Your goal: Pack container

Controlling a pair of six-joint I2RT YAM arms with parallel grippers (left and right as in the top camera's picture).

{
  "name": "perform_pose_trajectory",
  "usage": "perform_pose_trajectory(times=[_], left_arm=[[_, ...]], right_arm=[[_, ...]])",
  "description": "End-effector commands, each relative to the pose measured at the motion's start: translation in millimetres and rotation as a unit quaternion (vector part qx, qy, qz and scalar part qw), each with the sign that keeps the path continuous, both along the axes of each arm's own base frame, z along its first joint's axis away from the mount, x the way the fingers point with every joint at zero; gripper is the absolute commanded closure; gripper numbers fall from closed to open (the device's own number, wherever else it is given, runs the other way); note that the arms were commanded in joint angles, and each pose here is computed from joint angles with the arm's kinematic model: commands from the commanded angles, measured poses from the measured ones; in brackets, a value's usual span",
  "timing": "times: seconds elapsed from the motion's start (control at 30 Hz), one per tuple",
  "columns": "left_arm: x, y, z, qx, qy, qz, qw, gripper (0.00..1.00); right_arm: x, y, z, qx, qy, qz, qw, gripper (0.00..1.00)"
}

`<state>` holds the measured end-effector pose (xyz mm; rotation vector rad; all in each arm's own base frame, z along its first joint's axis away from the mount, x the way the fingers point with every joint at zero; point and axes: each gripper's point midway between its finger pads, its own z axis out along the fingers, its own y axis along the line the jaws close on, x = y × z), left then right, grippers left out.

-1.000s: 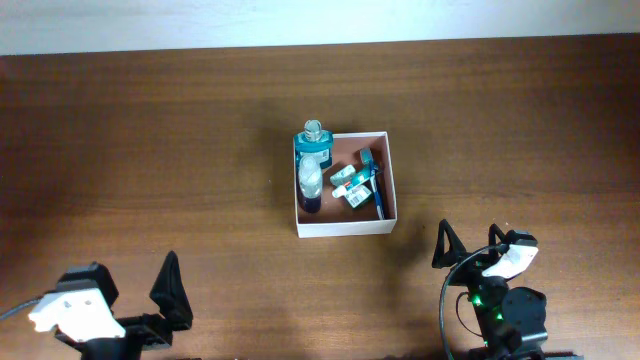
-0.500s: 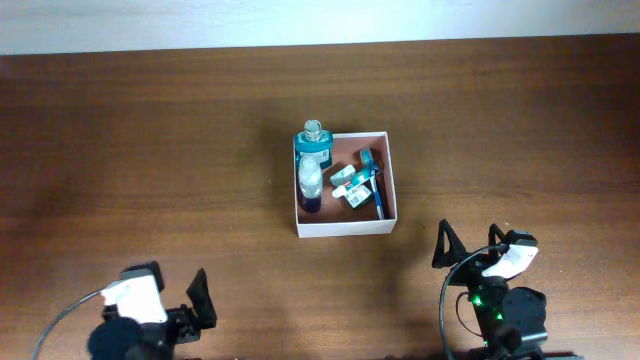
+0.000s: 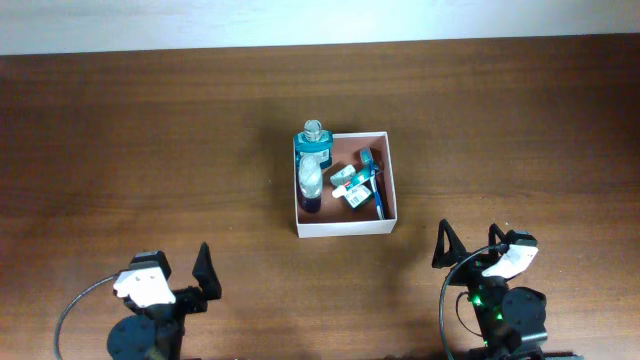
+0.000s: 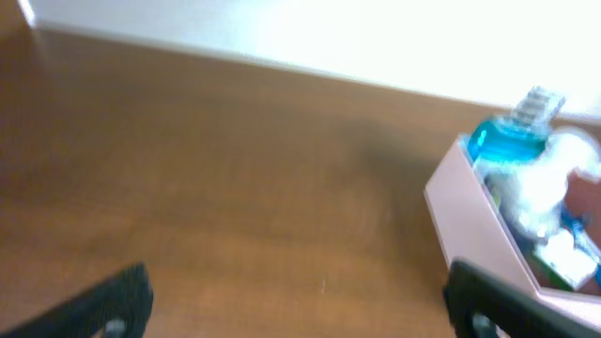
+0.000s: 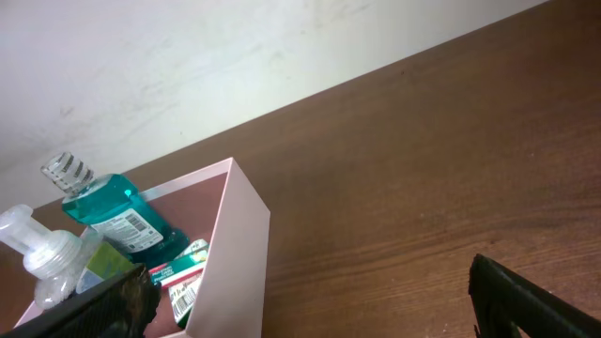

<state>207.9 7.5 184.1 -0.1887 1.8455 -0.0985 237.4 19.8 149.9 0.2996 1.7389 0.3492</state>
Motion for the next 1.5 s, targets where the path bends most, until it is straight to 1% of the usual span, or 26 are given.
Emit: perform_pose_trajectory(times=[0.0,0.07,0.13,0.23,0.47,0.57,0.8,1.47], left_arm=[[12,-9,-1,-0.004,-0.041,-0.029,0.999,0.01],[21,-15,8,-0.004,-0.083,-0.046,0.995,0.0],[25,-15,12,-0.002,-0.105,-0.049,0.993,0.01],[29,-14,10,0.0,-0.121,-0.047,0.992,0.01],[35,-14,-14,0.017,-0.11,-0.05,0.993,0.01],[37,-8,-25,0.02,-0.102,-0.033,0.994,0.01],[37,11,-26,0.03,-0.101,0.022,0.994,0.01],[37,11,-27,0.033,-0.1,0.021,0.994,0.01]], right_arm=[[0,-3,-1,-0.002,-0.002,-0.008,1.0,0.02],[0,-3,-1,-0.002,-0.002,-0.008,1.0,0.02],[0,-3,-1,-0.002,-0.002,-0.008,1.0,0.02],[0,-3,-1,-0.002,-0.002,-0.008,1.0,0.02],[0,-3,-1,-0.002,-0.002,-0.008,1.0,0.02],[0,-3,-1,-0.002,-0.002,-0.008,1.0,0.02],[0,-3,-1,-0.002,-0.002,-0.008,1.0,0.02],[0,-3,-1,-0.002,-0.002,-0.008,1.0,0.02]])
